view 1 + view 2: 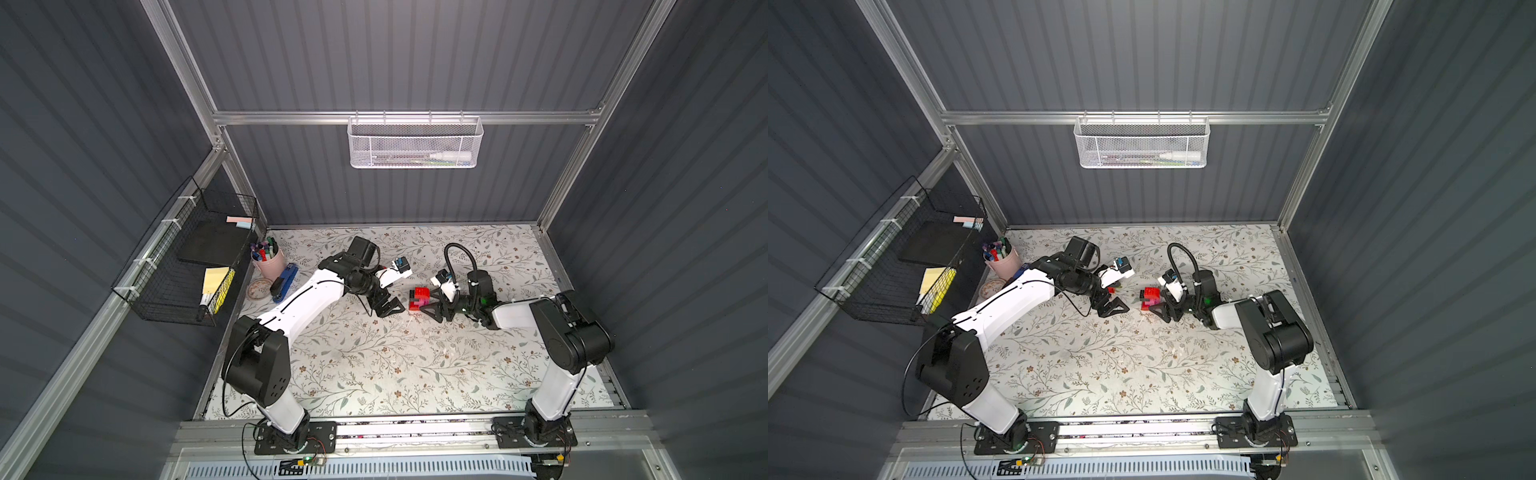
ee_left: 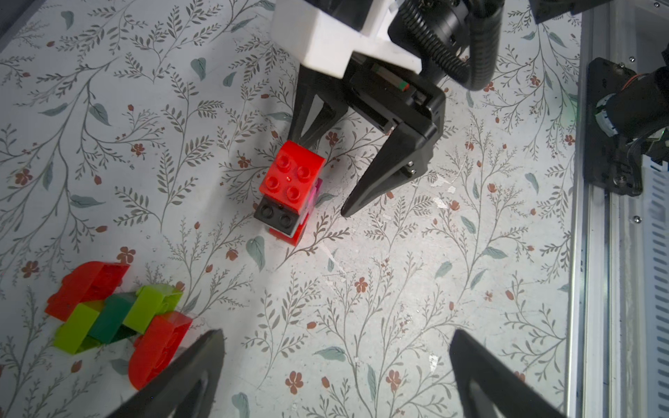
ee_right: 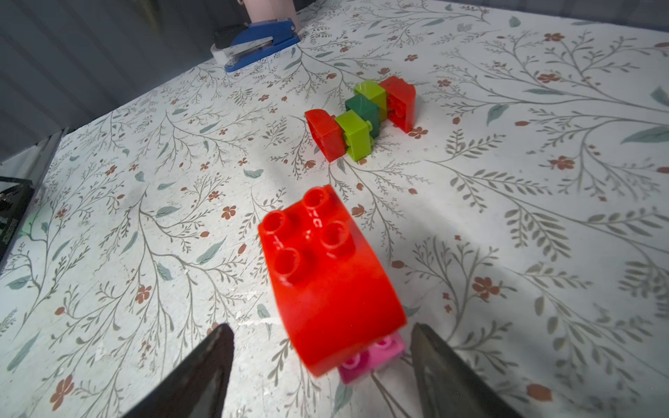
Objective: Assemble the letter s with lego
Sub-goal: Adjust the lego brick at the center of the board.
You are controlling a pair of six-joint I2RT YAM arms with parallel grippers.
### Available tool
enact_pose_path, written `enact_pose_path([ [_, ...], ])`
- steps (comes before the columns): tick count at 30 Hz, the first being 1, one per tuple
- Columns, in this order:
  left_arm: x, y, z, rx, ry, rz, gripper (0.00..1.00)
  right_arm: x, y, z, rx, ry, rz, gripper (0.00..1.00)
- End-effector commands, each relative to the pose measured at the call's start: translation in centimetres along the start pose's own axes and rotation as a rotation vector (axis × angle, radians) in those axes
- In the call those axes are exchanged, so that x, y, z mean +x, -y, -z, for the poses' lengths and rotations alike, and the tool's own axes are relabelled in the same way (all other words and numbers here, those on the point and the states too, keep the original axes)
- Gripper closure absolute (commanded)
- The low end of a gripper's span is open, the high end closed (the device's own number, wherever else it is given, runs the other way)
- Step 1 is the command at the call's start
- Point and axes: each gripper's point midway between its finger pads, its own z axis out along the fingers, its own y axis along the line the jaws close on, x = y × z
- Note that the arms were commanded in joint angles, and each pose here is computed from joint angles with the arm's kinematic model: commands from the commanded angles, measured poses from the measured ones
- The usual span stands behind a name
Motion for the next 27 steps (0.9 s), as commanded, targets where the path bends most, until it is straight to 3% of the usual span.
enact_pose_path([
  [1, 0.1, 0.2, 1.0, -0.023, 0.012, 0.026, 0.00, 0.1, -0.6, -0.6, -0.046, -0.004, 0.053, 0.23],
  [2, 1.5, 0.6, 0.4, -0.008, -0.013, 0.045, 0.00, 0.1, -0.5, -0.7, -0.050, -0.005, 0.048, 0.23],
  [8, 2.5, 1.0, 0.2, 0.001, -0.030, 0.063, 0.00, 0.3, -0.6, -1.5, -0.076, -0.004, 0.041, 0.28],
  [27, 2.6, 0.7, -0.7, 0.038, -0.037, 0.081, 0.00, -1.1, -2.8, -0.7, -0.088, 0.029, 0.113, 0.29],
])
